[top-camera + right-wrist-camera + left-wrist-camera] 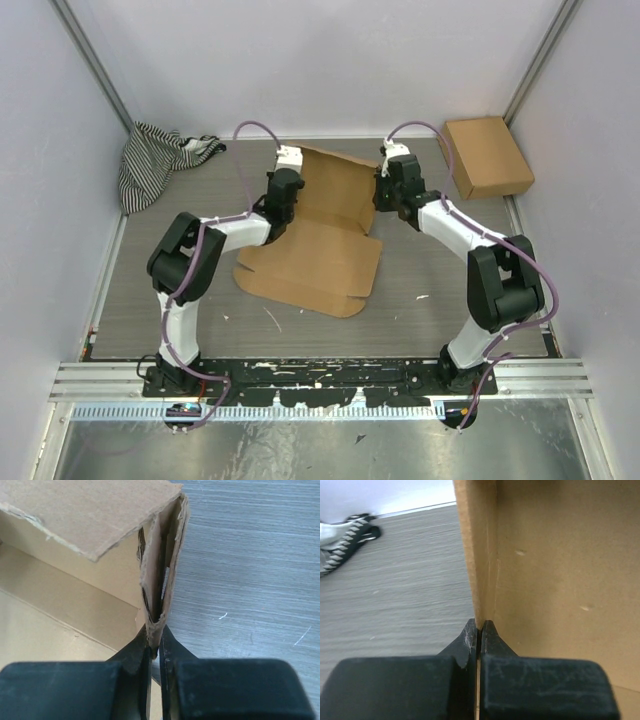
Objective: Fold the paper box
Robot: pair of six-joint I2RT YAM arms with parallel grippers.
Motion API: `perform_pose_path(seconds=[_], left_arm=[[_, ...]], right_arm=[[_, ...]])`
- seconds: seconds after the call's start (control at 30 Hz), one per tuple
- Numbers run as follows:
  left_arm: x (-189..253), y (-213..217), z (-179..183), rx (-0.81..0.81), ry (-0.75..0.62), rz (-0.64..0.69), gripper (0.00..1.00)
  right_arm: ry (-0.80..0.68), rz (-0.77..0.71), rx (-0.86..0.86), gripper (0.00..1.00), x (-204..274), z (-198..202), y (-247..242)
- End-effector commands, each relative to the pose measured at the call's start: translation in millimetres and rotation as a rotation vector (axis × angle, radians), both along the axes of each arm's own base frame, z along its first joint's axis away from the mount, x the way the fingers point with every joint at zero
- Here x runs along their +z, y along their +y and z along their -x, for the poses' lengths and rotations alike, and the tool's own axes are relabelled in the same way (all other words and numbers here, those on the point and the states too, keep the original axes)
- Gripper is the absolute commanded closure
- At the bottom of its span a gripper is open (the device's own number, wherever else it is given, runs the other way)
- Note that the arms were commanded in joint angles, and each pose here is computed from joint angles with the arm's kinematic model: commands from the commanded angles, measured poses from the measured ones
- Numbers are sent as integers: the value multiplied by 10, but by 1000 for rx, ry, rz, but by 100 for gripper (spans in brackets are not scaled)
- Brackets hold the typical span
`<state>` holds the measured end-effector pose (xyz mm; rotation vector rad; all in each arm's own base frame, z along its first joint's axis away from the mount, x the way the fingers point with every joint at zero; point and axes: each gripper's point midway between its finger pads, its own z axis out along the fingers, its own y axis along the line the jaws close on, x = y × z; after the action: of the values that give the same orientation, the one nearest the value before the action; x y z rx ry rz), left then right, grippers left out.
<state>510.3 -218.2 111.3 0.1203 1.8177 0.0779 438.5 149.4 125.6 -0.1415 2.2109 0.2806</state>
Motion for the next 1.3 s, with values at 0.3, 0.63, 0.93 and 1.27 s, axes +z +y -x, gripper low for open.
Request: perform_pose_path(seconds=[0.3,0.63,0.93,1.27], left_arm=[[6,516,411,278,21,-184,95],[282,365,630,181,107,-18,37],[606,529,1106,145,182,55,28],[889,675,1600,94,230,149,34]], right_arm=[[-23,3,-126,99,228,-111,170],[42,-5,-82,99,265,-145,290],[154,-1,-103,92,158,-134,330],[210,-20,-133,44,108,-363,365]])
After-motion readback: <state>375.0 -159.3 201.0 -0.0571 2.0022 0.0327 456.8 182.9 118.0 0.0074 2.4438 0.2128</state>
